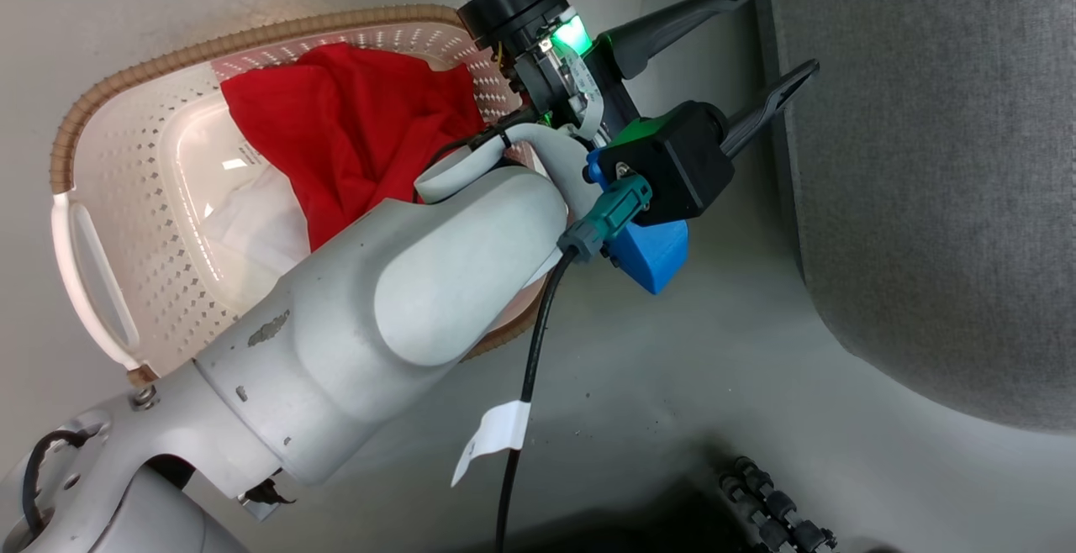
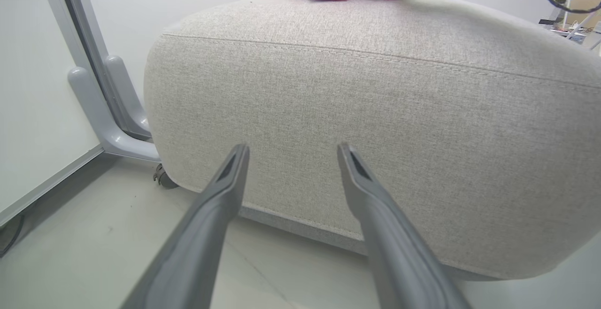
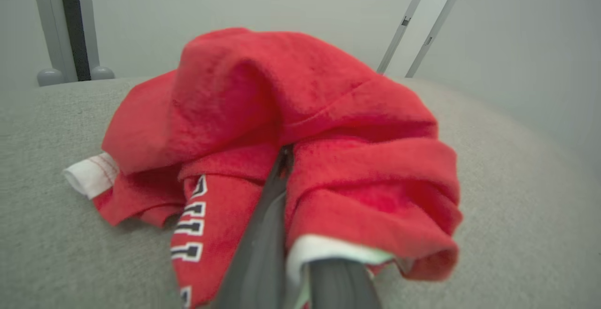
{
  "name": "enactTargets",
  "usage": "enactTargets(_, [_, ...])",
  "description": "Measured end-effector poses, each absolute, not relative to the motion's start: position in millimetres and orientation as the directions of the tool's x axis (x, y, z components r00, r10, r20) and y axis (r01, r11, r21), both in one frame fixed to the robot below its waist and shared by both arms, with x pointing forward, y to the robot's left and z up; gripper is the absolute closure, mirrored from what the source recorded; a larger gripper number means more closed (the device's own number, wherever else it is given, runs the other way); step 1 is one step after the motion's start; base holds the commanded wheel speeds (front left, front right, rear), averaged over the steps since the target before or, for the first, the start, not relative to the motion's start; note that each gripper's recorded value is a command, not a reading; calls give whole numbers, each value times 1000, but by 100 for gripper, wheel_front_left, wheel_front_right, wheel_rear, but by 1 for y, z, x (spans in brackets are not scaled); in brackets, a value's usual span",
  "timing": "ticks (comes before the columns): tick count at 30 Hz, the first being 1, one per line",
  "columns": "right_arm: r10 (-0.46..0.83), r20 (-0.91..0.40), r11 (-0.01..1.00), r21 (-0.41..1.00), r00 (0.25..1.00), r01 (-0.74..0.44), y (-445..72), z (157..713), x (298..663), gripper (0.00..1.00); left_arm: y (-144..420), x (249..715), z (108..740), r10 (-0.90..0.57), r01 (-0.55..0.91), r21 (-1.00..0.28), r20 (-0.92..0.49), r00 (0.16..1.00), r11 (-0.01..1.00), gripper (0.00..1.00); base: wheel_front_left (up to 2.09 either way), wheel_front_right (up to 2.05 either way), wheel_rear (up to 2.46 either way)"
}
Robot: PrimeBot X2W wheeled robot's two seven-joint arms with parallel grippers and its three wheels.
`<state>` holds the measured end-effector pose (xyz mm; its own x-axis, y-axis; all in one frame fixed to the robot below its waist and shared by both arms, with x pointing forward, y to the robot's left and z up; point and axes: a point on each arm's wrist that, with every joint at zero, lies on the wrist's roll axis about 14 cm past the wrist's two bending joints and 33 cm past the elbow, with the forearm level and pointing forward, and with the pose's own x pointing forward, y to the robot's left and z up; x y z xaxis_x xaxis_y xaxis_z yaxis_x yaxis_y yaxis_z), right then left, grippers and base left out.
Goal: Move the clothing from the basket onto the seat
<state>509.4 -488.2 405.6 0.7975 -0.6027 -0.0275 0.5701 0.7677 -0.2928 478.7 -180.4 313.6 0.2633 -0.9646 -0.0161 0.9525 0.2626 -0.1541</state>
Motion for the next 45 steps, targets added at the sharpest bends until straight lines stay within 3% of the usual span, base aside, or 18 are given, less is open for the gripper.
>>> enactTargets(1, [-609, -32, 768, -277, 793, 578, -487, 403, 507, 0, -180, 479, 316, -964, 952, -152, -13, 265, 264, 0, 0, 0, 0])
enactTargets(10, [-622, -81, 771, -237, 778, 591, -468, 396, 460, 0, -179, 482, 356, -957, 953, -108, 28, 288, 283, 0, 0, 0, 0])
enactTargets(16, [-585, -74, 800, -215, 808, 560, -443, 415, 438, 0, -172, 478, 397, -943, 943, -90, 63, 327, 321, 0, 0, 0, 0])
enactTargets(30, [-273, 58, 955, -106, 960, 278, -331, 482, 464, 0, -100, 483, 466, -794, 798, -70, 80, 603, 599, 0, 0, 0, 0])
enactTargets(37, [-104, 121, 992, -62, 987, 112, -270, 507, 477, 0, -35, 489, 489, -632, 637, -52, 85, 770, 769, 0, 0, 0, 0])
enactTargets(45, [42, 154, 999, -26, 987, -39, -210, 524, 473, 0, 42, 476, 516, -419, 427, -45, 123, 899, 903, 0, 0, 0, 0])
